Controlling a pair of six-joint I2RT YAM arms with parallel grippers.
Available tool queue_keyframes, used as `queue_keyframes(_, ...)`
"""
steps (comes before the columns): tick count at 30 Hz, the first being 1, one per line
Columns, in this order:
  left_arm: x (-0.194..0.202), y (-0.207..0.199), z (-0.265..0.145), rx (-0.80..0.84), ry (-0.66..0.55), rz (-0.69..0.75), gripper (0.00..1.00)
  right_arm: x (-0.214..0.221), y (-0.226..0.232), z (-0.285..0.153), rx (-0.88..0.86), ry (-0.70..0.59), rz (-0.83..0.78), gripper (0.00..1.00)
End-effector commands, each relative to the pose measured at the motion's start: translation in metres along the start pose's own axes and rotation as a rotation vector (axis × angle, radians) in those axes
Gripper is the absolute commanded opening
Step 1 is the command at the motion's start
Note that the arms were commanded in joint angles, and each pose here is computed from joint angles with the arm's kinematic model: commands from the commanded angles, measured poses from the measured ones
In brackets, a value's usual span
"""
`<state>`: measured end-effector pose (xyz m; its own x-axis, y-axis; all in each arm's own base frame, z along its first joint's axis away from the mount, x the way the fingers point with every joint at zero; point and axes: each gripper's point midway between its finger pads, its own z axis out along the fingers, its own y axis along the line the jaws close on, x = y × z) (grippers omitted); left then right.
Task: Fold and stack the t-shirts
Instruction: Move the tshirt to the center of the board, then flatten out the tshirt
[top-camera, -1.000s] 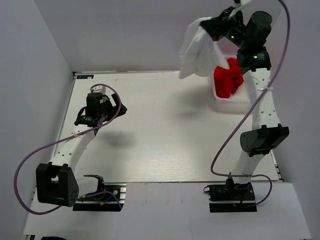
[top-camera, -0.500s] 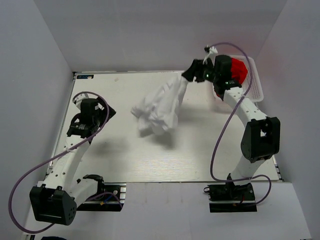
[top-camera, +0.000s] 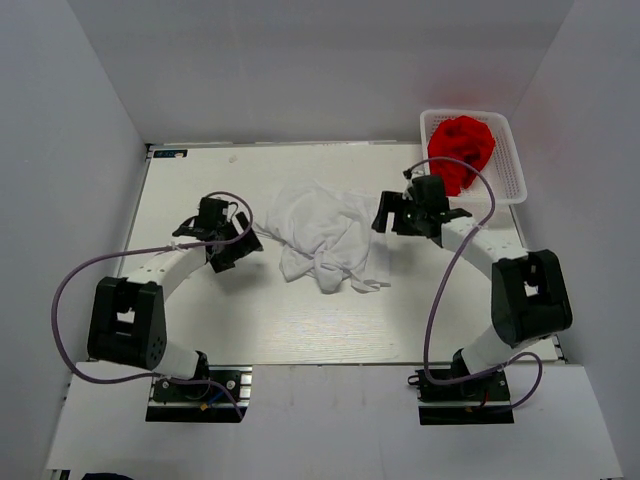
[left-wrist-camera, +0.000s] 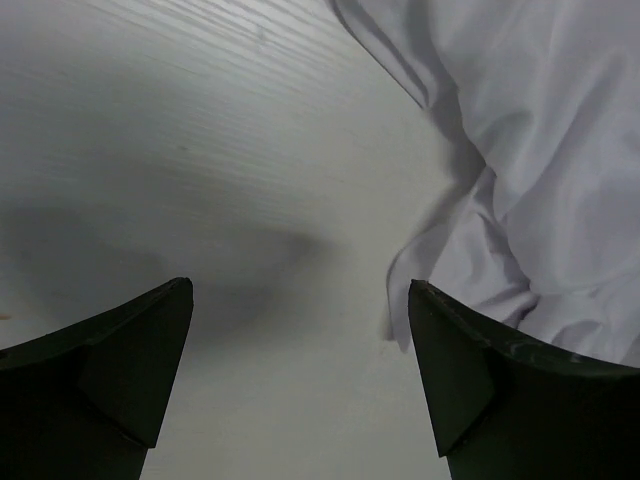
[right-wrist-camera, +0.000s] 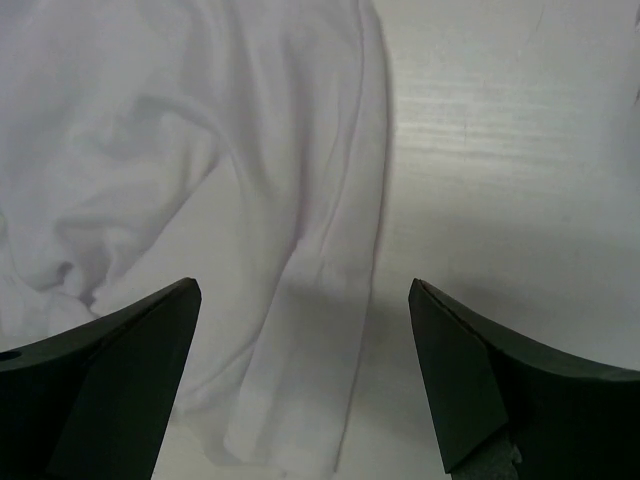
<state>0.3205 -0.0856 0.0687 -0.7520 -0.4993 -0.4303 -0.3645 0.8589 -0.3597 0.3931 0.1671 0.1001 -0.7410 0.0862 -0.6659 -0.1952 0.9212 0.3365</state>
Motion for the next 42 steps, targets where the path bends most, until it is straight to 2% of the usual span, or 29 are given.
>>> queue_keyframes(1, 0.024, -0.04, -0.001, 0.21, 0.087, 0.136, 0.99, 0.029, 0.003, -0.019, 0.015, 0.035, 0.026, 0.9)
queue_keyframes(3, 0.045, -0.048, -0.002, 0.25, 0.135, 0.188, 0.99, 0.043, 0.007, -0.028, 0.012, 0.054, 0.029, 0.9)
queue_keyframes(4, 0.061, -0.053, -0.003, 0.302, 0.172, 0.238, 0.99, 0.07, -0.002, -0.029, 0.034, 0.115, 0.038, 0.9)
queue_keyframes(6, 0.084, -0.061, -0.007, 0.352, 0.223, 0.308, 0.99, 0.093, -0.001, -0.039, 0.023, 0.163, 0.044, 0.9)
queue_keyframes(9, 0.101, -0.058, 0.003, 0.304, 0.234, 0.368, 0.99, 0.123, 0.002, -0.051, -0.012, 0.235, 0.053, 0.9)
queue_keyframes(15, 0.109, -0.046, 0.029, 0.153, 0.238, 0.449, 0.79, 0.147, 0.001, -0.057, -0.039, 0.237, 0.028, 0.9)
queue_keyframes(16, 0.109, -0.049, 0.031, 0.145, 0.241, 0.46, 0.79, 0.149, -0.001, -0.056, -0.033, 0.238, 0.026, 0.9)
queue_keyframes(19, 0.109, -0.048, 0.044, 0.083, 0.24, 0.484, 0.59, 0.155, 0.0, -0.05, -0.036, 0.251, 0.026, 0.9)
queue_keyframes(21, 0.105, -0.042, 0.05, 0.028, 0.236, 0.49, 0.43, 0.159, 0.001, -0.044, -0.046, 0.267, 0.027, 0.86)
queue_keyframes(22, 0.108, -0.041, 0.049, 0.019, 0.239, 0.5, 0.27, 0.161, 0.004, -0.043, -0.057, 0.275, 0.029, 0.84)
queue_keyframes(24, 0.106, -0.041, 0.05, 0.006, 0.239, 0.492, 0.06, 0.163, 0.009, -0.038, -0.073, 0.285, 0.03, 0.77)
queue_keyframes(25, 0.104, -0.043, 0.049, 0.008, 0.236, 0.492, 0.0, 0.162, 0.012, -0.036, -0.091, 0.284, 0.028, 0.72)
queue_keyframes(26, 0.105, -0.047, 0.046, 0.018, 0.231, 0.499, 0.0, 0.158, 0.014, -0.033, -0.104, 0.267, 0.011, 0.5)
queue_keyframes(28, 0.098, -0.053, 0.04, 0.032, 0.2, 0.488, 0.0, 0.153, 0.018, -0.028, -0.124, 0.251, 0.009, 0.21)
queue_keyframes(29, 0.091, -0.061, 0.037, 0.05, 0.18, 0.486, 0.0, 0.138, 0.019, -0.026, -0.135, 0.215, 0.021, 0.07)
queue_keyframes(30, 0.085, -0.069, 0.031, 0.068, 0.16, 0.483, 0.0, 0.13, 0.032, -0.025, -0.178, 0.18, 0.002, 0.0)
queue_keyframes(33, 0.064, -0.089, 0.01, 0.125, 0.079, 0.474, 0.0, 0.098, 0.04, -0.027, -0.19, 0.081, -0.005, 0.0)
queue_keyframes(35, 0.049, -0.099, -0.004, 0.148, 0.023, 0.467, 0.0, 0.074, 0.034, -0.03, -0.132, -0.01, -0.004, 0.0)
queue_keyframes(37, 0.035, -0.106, -0.024, 0.169, -0.035, 0.449, 0.0, 0.036, 0.044, -0.048, -0.146, -0.161, -0.008, 0.0)
queue_keyframes(40, 0.011, -0.116, -0.046, 0.183, -0.138, 0.411, 0.0, -0.022, 0.03, -0.082, -0.023, -0.42, 0.015, 0.0)
queue_keyframes(42, -0.01, -0.131, -0.069, 0.219, -0.219, 0.362, 0.0, -0.051, 0.016, -0.104, 0.075, -0.548, 0.023, 0.0)
